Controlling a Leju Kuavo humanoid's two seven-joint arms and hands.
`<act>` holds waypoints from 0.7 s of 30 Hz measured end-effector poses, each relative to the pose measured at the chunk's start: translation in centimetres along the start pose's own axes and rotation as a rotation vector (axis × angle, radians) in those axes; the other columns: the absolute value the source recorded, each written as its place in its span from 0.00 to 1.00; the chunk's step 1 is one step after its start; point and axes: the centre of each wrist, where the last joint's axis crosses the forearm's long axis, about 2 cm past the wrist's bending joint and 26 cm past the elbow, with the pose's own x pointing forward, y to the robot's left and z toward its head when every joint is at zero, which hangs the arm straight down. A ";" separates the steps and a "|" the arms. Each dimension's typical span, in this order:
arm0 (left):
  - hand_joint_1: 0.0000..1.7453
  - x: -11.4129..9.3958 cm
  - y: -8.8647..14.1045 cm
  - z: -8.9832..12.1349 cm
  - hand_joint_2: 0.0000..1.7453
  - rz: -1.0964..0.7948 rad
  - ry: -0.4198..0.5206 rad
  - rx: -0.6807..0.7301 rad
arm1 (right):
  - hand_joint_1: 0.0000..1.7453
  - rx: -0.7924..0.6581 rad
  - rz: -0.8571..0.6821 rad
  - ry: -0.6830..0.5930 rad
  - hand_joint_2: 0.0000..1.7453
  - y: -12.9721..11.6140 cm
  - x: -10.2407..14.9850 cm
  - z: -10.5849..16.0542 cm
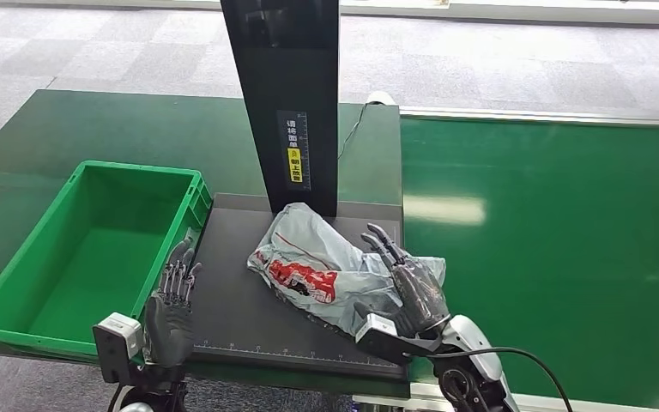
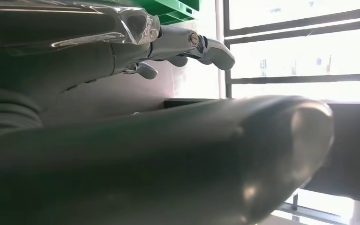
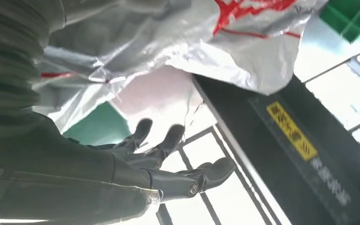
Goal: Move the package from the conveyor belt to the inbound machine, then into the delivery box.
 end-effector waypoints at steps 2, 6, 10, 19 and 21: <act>0.00 0.0 0.0 0.0 0.00 -0.006 -0.005 -0.010 | 0.00 -0.039 -0.007 -0.001 1.00 -0.2 0.2 0.2; 0.00 0.0 -0.2 0.0 0.00 -0.034 -0.017 -0.039 | 0.00 -0.073 -0.050 -0.030 1.00 -0.4 0.6 0.6; 0.00 0.1 -0.5 -0.1 0.75 -0.081 -0.033 -0.069 | 0.00 -0.080 -0.140 -0.084 1.00 -0.4 1.1 1.0; 0.00 0.5 -1.1 -1.5 1.00 -0.352 -0.090 -0.125 | 0.00 -0.188 -0.208 -0.140 1.00 -1.3 1.7 1.0; 0.00 0.5 -1.2 -1.7 1.00 -0.354 -0.095 -0.131 | 0.00 -0.195 -0.209 -0.141 1.00 -1.4 1.7 1.0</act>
